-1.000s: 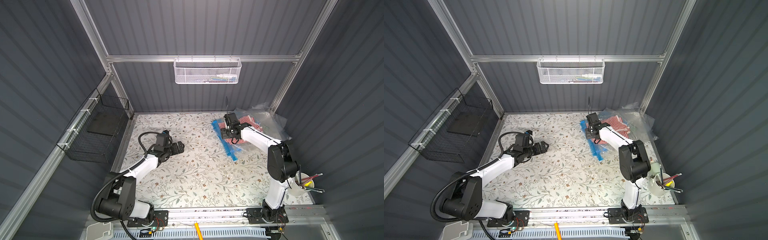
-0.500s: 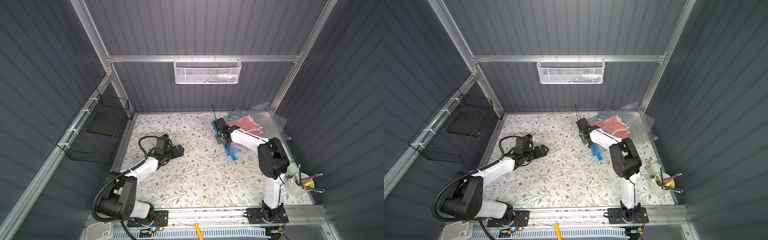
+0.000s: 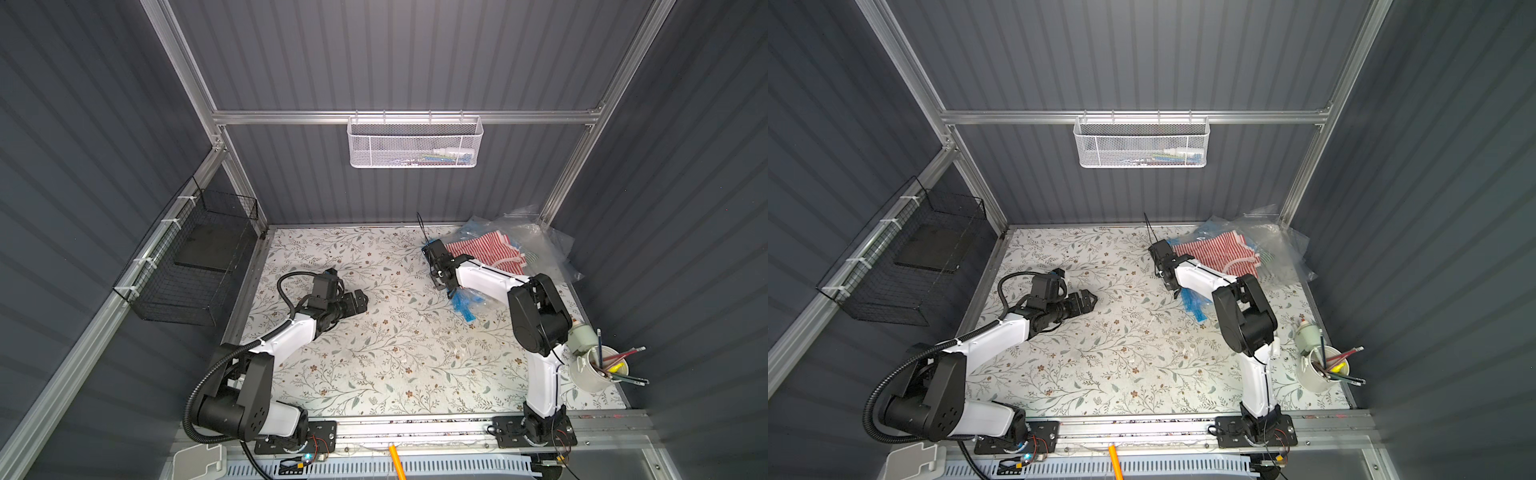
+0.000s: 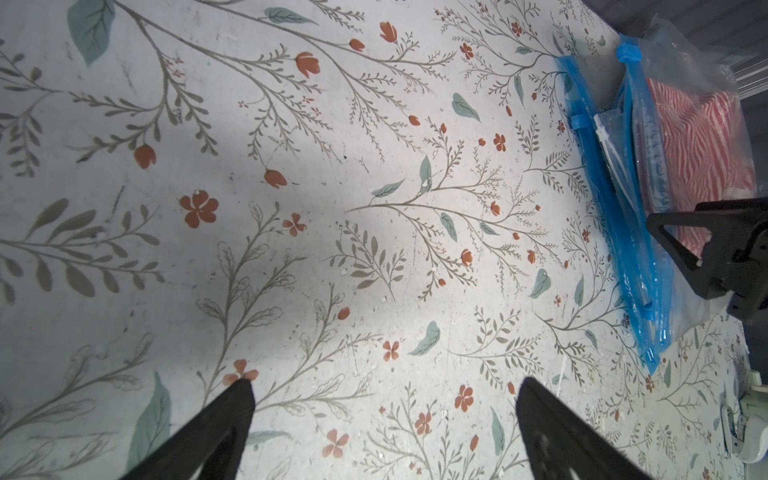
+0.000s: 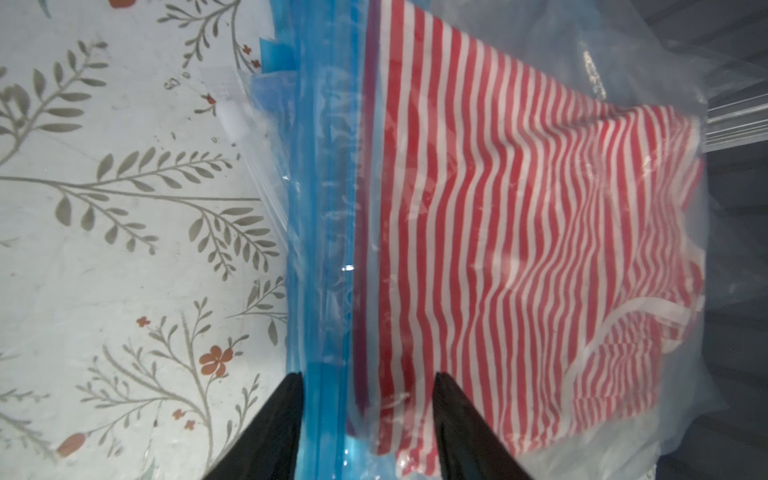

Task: Take the tank top out of the vacuum bag
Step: Open the vacuum bag at the center of the board.

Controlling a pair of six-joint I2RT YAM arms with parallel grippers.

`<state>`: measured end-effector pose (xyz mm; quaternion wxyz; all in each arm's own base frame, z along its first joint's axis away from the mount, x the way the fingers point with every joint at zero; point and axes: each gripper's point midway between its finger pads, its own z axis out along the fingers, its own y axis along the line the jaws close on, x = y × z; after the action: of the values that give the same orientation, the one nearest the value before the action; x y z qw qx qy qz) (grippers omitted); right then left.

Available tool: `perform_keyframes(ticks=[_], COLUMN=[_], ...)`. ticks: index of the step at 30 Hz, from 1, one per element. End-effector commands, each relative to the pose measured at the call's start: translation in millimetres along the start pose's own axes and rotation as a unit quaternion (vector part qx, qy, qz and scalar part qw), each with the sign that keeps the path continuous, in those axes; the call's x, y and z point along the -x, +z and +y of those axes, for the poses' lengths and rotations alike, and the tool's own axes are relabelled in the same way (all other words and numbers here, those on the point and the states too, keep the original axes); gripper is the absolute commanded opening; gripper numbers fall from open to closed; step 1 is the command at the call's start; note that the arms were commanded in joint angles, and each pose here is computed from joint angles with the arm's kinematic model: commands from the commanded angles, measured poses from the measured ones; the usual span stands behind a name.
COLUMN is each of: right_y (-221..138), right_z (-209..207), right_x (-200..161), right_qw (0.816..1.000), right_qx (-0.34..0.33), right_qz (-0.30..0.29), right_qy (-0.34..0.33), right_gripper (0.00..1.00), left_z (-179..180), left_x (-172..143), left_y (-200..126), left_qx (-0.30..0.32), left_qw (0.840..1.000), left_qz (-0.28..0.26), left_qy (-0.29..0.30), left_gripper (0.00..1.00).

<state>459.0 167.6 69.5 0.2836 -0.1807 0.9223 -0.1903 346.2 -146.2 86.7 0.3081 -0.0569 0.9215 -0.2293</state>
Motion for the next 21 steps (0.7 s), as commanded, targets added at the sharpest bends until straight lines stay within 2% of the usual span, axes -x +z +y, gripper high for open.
perform_keyframes(ticks=[1,6,10,16,21], right_y=[4.3,-2.5,-7.4,-14.1,-31.9], right_z=[-4.7,-8.7,-11.3,-13.9,-12.2], right_x=[2.3,6.4,9.1,10.3,6.5], right_qw=[1.000,1.000,1.000,0.999,0.998], right_qx=[-0.023,-0.023,-0.023,-0.015,0.018], right_qz=[0.003,-0.004,-0.012,-0.012,-0.017], right_qy=[-0.003,0.010,0.017,0.027,0.050], right_gripper=[0.49,0.30,0.00,0.00,0.00], left_z=[-2.0,-0.6,0.6,0.3,-3.5], left_x=[-1.7,-3.2,-4.3,-4.9,-3.8], left_y=[-0.2,-0.6,0.8,1.6,-1.9], left_qx=[-0.002,0.001,0.003,0.001,-0.007], left_qw=[1.000,1.000,1.000,1.000,1.000], left_qz=[0.006,0.007,0.009,0.010,0.008], left_qy=[-0.006,-0.007,-0.008,-0.009,-0.007], left_gripper=[1.00,1.00,1.00,1.00,1.00])
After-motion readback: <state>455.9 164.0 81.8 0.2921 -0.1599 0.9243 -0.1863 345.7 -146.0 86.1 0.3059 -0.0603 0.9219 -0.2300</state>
